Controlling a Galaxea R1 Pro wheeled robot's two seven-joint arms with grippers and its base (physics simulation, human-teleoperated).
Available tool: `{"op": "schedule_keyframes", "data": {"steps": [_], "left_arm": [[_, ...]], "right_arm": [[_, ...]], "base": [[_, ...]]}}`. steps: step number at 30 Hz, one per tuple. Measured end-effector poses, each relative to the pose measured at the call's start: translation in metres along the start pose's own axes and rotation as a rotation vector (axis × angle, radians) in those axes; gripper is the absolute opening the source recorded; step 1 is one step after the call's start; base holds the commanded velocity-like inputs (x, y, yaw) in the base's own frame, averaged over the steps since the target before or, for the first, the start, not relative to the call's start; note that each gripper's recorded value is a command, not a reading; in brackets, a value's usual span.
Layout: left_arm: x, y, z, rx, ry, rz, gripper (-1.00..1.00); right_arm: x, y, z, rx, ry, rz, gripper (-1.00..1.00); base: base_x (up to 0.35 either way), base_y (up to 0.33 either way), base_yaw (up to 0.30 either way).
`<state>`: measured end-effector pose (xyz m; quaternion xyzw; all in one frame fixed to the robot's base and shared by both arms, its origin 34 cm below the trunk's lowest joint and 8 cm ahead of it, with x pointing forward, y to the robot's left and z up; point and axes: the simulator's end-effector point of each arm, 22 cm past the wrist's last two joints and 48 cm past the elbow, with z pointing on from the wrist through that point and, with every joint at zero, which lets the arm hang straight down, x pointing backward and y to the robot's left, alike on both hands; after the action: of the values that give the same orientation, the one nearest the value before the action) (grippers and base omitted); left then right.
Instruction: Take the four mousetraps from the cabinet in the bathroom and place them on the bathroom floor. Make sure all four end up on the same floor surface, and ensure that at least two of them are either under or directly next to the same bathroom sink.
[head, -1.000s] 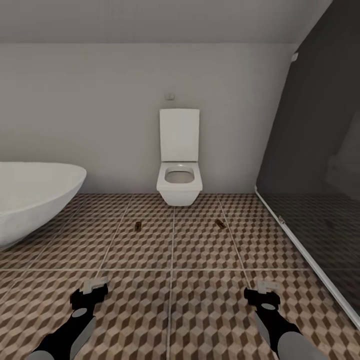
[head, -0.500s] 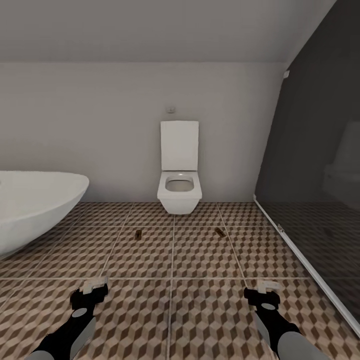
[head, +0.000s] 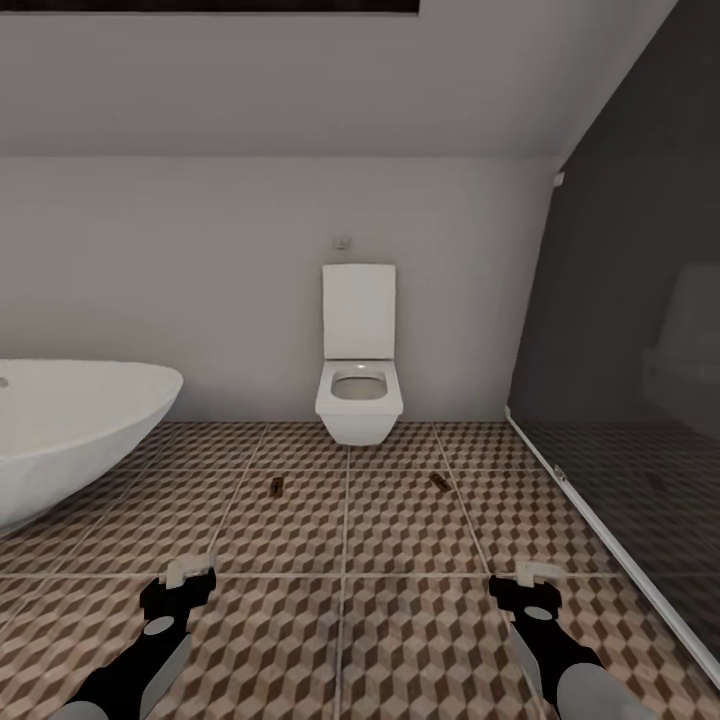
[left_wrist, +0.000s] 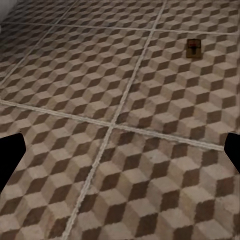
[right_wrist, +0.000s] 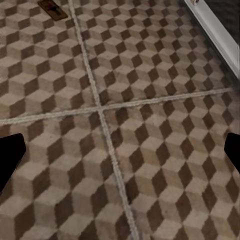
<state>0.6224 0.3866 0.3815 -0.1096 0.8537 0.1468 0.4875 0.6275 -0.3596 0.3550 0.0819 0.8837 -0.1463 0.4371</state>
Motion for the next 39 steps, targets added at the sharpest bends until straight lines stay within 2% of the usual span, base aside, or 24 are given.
{"op": "schedule_keyframes", "data": {"steps": [23,39], "left_arm": [[-0.049,0.003,-0.018,0.015,-0.083,-0.033,1.0],[-0.056,0.003,-0.02,0.015,-0.082,-0.033,1.0]], "right_arm": [[-0.053,-0.006,-0.023,-0.003,-0.102,0.037,1.0],[-0.059,-0.006,-0.025,-0.008,-0.101,0.037,1.0]], "base": [[0.0,0.0,0.0],[0.0,0.0,0.0]]}}
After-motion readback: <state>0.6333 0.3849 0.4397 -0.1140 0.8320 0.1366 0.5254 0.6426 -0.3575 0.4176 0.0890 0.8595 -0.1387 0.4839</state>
